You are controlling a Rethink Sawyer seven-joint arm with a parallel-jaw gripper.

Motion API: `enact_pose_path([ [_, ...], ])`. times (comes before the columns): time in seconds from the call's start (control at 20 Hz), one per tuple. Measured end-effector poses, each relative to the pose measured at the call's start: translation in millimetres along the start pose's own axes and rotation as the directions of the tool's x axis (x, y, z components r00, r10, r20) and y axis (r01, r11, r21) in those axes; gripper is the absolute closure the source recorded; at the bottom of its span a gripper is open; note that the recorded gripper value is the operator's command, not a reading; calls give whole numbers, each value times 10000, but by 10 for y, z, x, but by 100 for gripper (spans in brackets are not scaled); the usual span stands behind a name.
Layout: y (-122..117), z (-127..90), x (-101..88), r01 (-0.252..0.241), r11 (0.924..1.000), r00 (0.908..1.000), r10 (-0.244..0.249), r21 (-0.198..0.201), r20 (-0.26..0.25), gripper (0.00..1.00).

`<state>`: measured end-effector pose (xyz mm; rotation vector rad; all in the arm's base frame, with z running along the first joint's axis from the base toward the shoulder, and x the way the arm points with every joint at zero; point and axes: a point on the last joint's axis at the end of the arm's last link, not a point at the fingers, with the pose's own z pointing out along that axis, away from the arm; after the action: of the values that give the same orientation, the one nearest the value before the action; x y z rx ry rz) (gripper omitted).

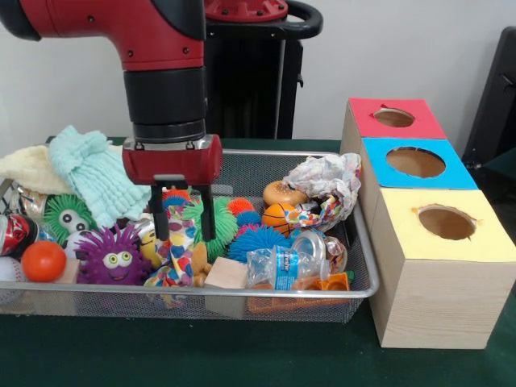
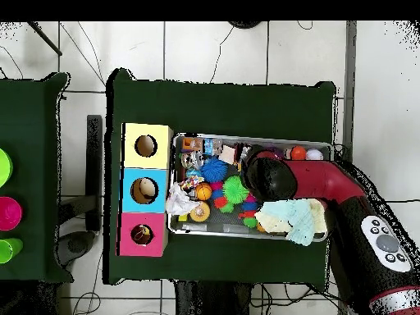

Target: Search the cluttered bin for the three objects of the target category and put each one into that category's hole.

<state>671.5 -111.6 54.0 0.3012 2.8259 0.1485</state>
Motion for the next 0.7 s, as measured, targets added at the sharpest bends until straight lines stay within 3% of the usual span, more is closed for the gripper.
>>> enact_pose_path([
  [0.3,-1,104,90,230,9997,9991,-226,104,-357,0],
  [0.7,199,265,306,994,9947,9928,-975,252,-699,0],
])
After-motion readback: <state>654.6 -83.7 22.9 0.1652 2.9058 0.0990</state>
